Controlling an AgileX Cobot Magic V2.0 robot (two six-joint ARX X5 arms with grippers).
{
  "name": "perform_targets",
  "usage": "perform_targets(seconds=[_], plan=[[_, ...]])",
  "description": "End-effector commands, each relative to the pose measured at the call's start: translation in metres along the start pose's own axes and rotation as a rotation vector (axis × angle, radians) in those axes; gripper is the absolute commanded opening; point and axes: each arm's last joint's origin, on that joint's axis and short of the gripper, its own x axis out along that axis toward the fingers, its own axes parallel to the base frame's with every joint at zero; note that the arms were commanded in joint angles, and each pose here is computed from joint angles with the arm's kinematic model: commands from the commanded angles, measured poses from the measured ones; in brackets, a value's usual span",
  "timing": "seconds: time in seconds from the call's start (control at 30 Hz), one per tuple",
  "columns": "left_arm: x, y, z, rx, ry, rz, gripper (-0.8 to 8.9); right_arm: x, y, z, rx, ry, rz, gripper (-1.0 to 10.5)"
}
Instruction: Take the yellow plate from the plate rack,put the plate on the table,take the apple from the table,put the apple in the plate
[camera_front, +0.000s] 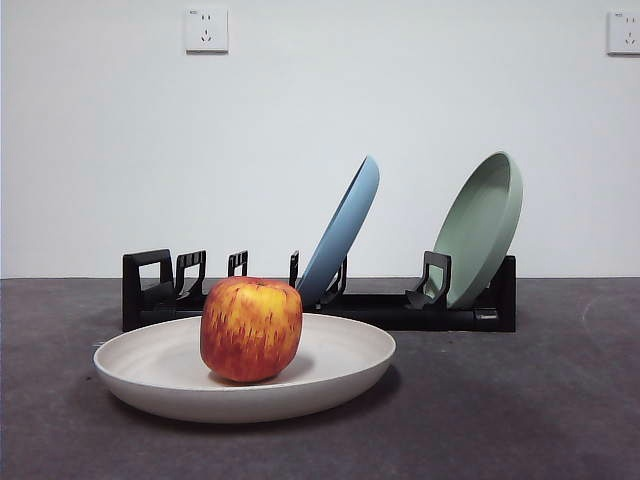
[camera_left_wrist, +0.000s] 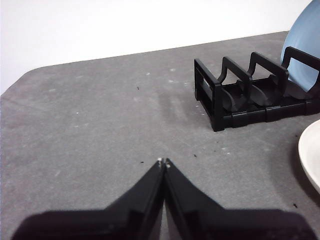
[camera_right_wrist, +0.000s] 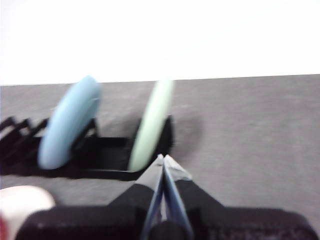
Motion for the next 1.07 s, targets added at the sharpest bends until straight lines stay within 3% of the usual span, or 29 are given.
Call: perform_targets(seconds=[0.03, 0.33, 0.8, 1.07], plan=[[0.001, 0.0, -0.004, -0.009, 0.011, 0.002, -0.03, -0.002, -0.005, -0.015, -0.011, -0.037, -0.038, 0.0], [0.001, 0.0, -0.004, -0.009, 0.01, 0.002, -0.03, 0.012, -0.011, -0.065, -0.019, -0.145, -0.056, 0.0], [0.001, 0.0, -0.004, -0.009, 0.01, 0.002, -0.03, 0.021, -0.012, -0.103, -0.006, -0.037, -0.042, 0.0], [0.001, 0.0, -0.004, -0.009, 0.009, 0.002, -0.03, 0.022, -0.013, -0.112, 0.062, 0.029, -0.045, 0.0]])
